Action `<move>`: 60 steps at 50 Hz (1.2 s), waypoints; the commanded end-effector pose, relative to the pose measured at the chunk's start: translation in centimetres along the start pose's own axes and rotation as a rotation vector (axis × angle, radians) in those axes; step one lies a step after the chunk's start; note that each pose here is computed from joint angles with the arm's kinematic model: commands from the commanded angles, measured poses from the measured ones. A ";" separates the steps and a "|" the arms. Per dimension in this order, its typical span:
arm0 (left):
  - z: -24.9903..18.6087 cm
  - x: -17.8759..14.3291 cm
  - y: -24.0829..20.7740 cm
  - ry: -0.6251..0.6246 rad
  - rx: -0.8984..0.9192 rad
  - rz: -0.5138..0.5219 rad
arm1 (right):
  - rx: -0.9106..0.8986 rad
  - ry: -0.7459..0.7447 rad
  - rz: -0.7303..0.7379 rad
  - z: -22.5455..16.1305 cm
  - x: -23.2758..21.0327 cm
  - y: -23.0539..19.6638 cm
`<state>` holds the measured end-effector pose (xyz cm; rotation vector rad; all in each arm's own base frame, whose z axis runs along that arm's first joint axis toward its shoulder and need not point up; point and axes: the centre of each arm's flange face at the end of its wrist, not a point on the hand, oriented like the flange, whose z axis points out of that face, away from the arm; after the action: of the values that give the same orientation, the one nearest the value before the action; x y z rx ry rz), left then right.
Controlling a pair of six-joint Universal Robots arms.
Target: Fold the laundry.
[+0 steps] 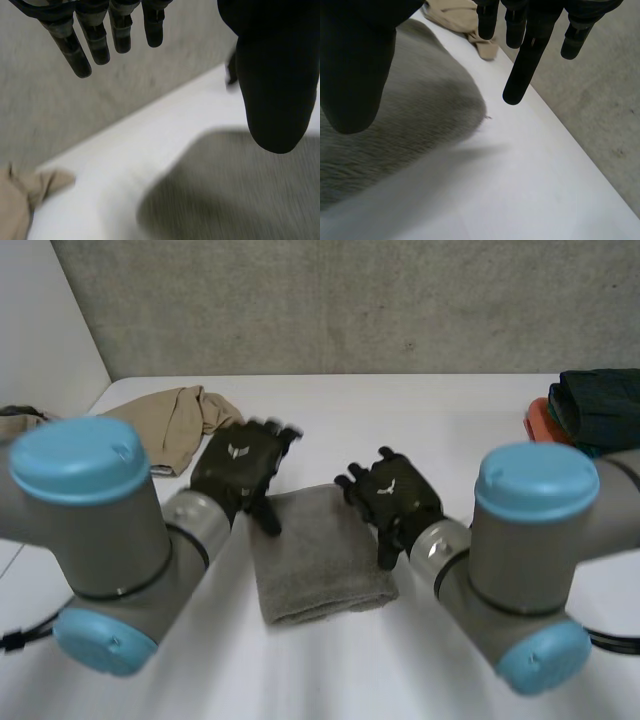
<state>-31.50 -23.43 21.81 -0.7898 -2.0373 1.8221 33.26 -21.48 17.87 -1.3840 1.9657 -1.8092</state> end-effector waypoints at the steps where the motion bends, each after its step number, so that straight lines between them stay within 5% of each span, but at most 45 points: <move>1: 0.7 0.3 -4.7 0.261 0.128 0.007 | 0.002 -0.080 -0.002 -2.2 -3.5 2.1; 9: 0.4 1.4 -5.7 0.472 0.089 -0.007 | 0.093 -0.079 -0.015 -1.1 -5.8 3.7; 24: 0.8 1.5 -5.1 0.462 0.073 -0.010 | 0.125 -0.057 -0.034 2.3 -6.5 5.5; 60: 1.1 1.0 -5.9 0.447 0.104 -0.005 | 0.267 0.003 -0.028 5.1 -4.8 2.2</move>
<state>-34.17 -23.96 27.00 -1.0546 -1.6472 1.5523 37.81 -21.87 11.68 -1.3403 1.6587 -1.9749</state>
